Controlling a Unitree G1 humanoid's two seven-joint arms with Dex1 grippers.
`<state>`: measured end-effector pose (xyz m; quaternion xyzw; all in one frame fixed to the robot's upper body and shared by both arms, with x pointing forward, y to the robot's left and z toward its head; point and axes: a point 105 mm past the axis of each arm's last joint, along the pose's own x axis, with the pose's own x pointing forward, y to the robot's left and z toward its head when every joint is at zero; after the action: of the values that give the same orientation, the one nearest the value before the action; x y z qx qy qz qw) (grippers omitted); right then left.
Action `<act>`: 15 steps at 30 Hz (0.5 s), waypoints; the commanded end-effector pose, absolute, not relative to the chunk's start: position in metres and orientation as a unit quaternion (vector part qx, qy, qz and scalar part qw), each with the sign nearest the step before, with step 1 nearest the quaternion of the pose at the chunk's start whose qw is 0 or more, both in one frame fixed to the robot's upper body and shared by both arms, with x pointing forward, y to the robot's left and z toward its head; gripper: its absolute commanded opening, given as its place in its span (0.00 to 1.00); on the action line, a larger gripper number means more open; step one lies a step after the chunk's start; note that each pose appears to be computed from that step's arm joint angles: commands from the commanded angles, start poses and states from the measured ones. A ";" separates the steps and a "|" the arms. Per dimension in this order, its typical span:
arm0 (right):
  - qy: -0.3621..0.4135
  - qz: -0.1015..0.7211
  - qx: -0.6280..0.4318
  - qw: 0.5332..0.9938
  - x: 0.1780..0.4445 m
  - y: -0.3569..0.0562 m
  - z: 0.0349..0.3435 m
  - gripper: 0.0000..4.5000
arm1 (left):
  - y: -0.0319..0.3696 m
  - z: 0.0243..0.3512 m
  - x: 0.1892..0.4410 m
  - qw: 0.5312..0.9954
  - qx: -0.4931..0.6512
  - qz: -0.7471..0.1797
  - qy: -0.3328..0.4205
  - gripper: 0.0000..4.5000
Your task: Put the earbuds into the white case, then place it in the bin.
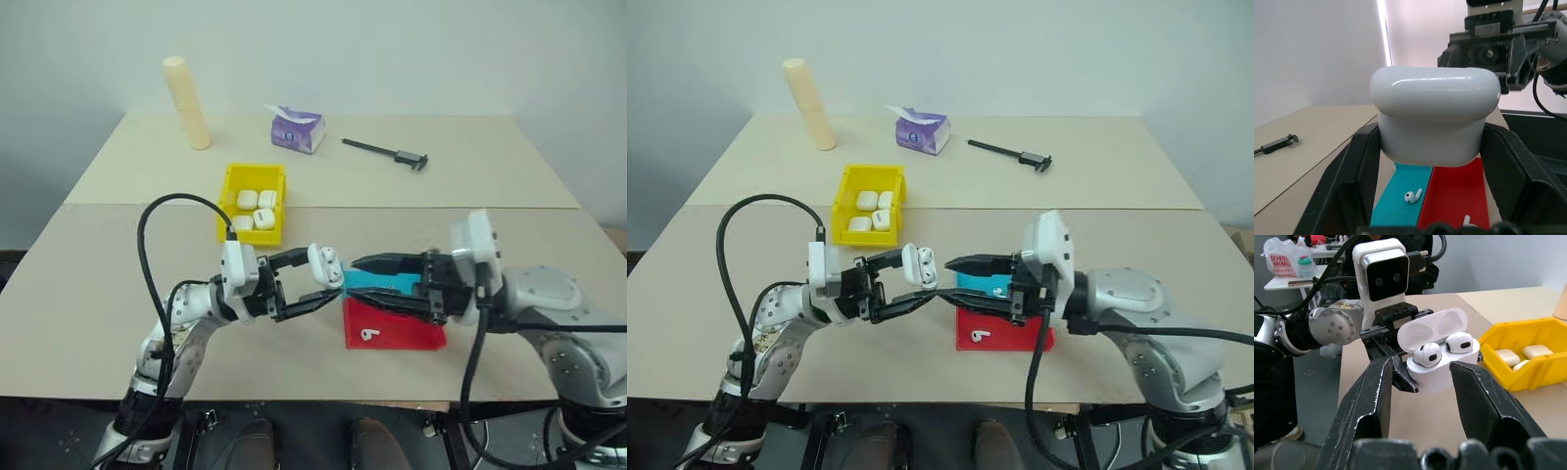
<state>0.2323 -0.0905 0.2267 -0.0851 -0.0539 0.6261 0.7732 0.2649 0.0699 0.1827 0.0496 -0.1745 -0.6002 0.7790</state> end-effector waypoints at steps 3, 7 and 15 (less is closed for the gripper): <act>-0.088 0.632 -0.146 0.756 0.233 -0.083 0.270 0.30 | 0.058 0.179 0.278 0.781 0.099 -0.594 -0.168 0.62; -0.078 0.630 -0.204 0.746 0.236 -0.069 0.268 0.01 | 0.046 0.179 0.284 0.784 0.101 -0.586 -0.178 0.62; -0.062 0.627 -0.286 0.722 0.239 -0.056 0.237 0.01 | 0.036 0.184 0.290 0.785 0.103 -0.580 -0.193 0.62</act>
<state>0.2421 -0.0620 0.2460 -0.2265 -0.0453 0.6339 0.7381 0.2901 0.0406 0.1680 0.1044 -0.1596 -0.5847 0.7885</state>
